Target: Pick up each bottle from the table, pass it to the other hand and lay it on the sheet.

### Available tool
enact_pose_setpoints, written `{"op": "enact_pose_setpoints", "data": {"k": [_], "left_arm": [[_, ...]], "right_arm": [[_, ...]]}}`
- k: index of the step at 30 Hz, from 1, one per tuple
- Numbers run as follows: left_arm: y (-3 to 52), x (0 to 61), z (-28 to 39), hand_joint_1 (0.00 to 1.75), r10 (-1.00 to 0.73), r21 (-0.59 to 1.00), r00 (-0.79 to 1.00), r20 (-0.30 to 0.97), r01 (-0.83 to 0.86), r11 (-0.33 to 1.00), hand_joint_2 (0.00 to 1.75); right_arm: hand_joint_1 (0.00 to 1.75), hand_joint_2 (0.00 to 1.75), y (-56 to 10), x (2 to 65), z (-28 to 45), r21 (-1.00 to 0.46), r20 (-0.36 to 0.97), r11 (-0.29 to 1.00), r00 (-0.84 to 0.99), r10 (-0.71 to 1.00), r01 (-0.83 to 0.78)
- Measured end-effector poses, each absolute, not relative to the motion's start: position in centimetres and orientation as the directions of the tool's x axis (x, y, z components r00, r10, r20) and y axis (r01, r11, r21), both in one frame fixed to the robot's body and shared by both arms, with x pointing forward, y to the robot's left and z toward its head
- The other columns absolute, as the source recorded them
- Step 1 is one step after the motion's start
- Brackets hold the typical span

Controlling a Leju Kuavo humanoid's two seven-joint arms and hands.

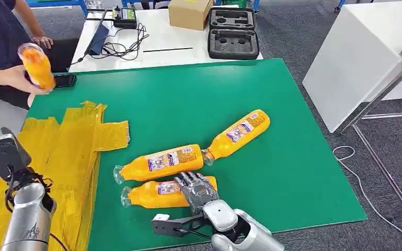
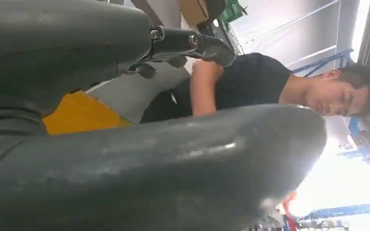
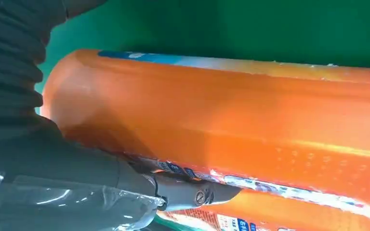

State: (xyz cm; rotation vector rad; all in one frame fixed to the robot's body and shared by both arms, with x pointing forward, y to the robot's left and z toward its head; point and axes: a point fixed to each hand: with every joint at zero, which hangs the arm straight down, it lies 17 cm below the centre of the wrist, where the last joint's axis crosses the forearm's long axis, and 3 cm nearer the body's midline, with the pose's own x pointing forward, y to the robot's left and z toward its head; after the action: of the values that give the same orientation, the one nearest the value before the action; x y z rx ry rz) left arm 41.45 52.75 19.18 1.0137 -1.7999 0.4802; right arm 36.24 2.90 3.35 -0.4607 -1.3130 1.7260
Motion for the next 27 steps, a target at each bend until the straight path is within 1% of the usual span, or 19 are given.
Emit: {"op": "enact_pose_setpoints", "data": {"k": [7,13,14,15,27], "left_arm": [[52.9,41.2,18.8,0.00,-0.416,0.111,-0.172,0.893,-0.811,0.574,0.00],[52.9,40.9,18.3,0.00,-0.415,0.118,-0.164,0.895,-0.810,0.574,0.00],[52.9,40.9,18.3,0.00,-0.414,0.117,-0.164,0.895,-0.810,0.574,0.00],[52.9,40.9,18.3,0.00,-0.413,0.116,-0.165,0.895,-0.810,0.574,0.00],[53.1,40.5,17.6,0.00,-0.386,0.097,-0.170,0.907,-0.806,0.583,0.00]], "right_arm": [[0.00,1.75,2.4,36.3,2.5,-0.907,0.170,-0.080,-0.533,0.829,-0.413],[0.00,1.75,1.9,36.8,2.3,-0.907,0.164,-0.079,-0.519,0.839,-0.414],[1.33,1.75,1.8,36.8,2.2,-0.907,0.164,-0.079,-0.518,0.839,-0.415],[1.75,1.75,1.8,36.9,2.2,-0.907,0.163,-0.079,-0.517,0.840,-0.414],[1.75,1.75,1.5,36.7,1.5,-0.895,0.168,-0.090,-0.518,0.839,-0.437]]}}
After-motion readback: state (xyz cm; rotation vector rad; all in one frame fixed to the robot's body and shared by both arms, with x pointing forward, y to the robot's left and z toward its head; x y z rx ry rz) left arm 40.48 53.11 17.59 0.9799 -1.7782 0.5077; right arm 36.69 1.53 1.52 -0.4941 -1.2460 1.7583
